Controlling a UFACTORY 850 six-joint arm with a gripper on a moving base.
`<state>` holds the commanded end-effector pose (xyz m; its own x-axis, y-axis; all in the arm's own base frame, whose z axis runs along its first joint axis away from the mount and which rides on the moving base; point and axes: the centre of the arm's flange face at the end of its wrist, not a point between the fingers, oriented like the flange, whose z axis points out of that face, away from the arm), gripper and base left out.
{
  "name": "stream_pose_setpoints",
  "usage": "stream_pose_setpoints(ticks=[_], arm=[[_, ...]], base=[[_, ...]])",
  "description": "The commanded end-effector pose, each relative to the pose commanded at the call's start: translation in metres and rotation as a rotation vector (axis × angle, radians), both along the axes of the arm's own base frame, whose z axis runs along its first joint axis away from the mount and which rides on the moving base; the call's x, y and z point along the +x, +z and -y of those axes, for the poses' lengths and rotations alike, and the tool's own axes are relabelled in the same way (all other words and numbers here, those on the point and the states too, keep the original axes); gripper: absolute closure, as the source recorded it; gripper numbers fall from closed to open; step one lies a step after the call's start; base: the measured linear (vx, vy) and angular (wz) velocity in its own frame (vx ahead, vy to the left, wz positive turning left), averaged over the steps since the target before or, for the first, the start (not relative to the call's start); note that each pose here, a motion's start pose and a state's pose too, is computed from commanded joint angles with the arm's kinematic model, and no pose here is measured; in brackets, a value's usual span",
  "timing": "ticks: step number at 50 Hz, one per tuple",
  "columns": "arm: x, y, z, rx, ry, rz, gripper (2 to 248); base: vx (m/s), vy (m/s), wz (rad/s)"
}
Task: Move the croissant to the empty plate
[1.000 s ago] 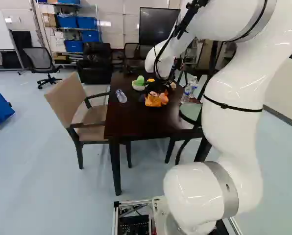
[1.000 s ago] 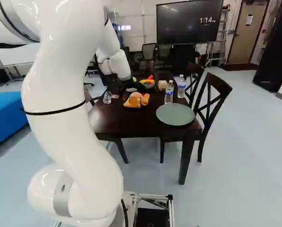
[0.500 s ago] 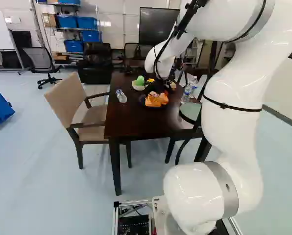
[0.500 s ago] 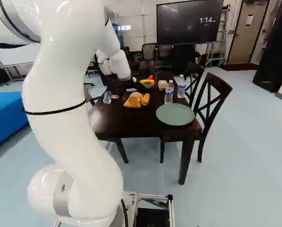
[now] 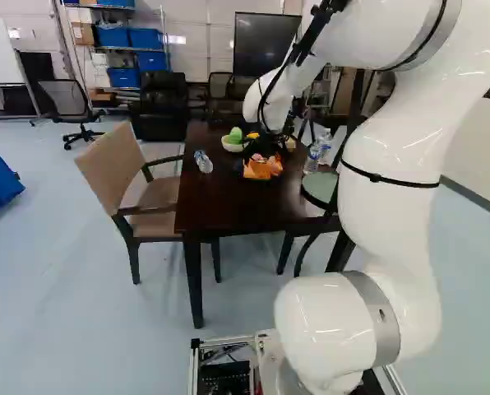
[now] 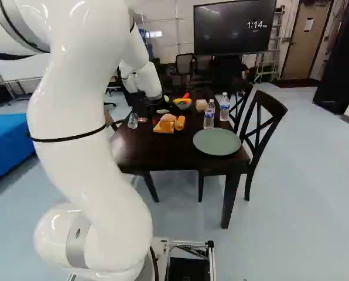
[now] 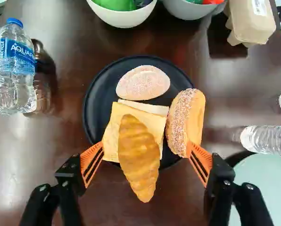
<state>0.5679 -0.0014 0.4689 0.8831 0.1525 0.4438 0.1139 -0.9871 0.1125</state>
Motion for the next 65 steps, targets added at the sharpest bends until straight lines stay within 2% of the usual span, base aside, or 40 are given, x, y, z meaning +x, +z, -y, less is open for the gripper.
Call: stream_pose_setpoints(ticks=[2,3,7,8,12,13,17,18,23,24,44,45,49,50,54,55,60,61,65], arm=[[0.0000,0.0000,0.0000,0.000,0.000,0.000,14],[0.0000,0.0000,0.0000,0.000,0.000,0.000,28],[0.0000,0.0000,0.0000,0.000,0.000,0.000,28],[0.0000,0.0000,0.0000,0.000,0.000,0.000,40],[0.0000,0.0000,0.0000,0.000,0.000,0.000,40],[0.0000,0.0000,0.0000,0.000,0.000,0.000,51],[0.0000,0.0000,0.0000,0.000,0.000,0.000,51],[0.0000,0.0000,0.0000,0.000,0.000,0.000,64],[0.0000,0.0000,0.0000,0.000,0.000,0.000,64],[0.0000,0.0000,0.0000,0.000,0.000,0.000,75],[0.0000,0.0000,0.0000,0.000,0.000,0.000,75],[0.0000,0.0000,0.0000,0.000,0.000,0.000,88],[0.0000,0.0000,0.0000,0.000,0.000,0.000,88],[0.0000,0.0000,0.0000,0.000,0.000,0.000,101],[0.0000,0.0000,0.0000,0.000,0.000,0.000,101],[0.0000,0.0000,0.0000,0.000,0.000,0.000,112],[0.0000,0.0000,0.0000,0.000,0.000,0.000,112],[0.0000,0.0000,0.0000,0.000,0.000,0.000,126],[0.0000,0.0000,0.0000,0.000,0.000,0.000,126]], base=[[0.000,0.000,0.000],[0.000,0.000,0.000],[0.000,0.000,0.000],[0.000,0.000,0.000],[0.000,0.000,0.000],[0.000,0.000,0.000],[0.000,0.000,0.000],[0.000,0.000,0.000],[0.000,0.000,0.000],[0.000,0.000,0.000],[0.000,0.000,0.000],[0.000,0.000,0.000],[0.000,0.000,0.000],[0.000,0.000,0.000],[0.000,0.000,0.000],[0.000,0.000,0.000],[0.000,0.000,0.000],[0.000,0.000,0.000],[0.000,0.000,0.000]])
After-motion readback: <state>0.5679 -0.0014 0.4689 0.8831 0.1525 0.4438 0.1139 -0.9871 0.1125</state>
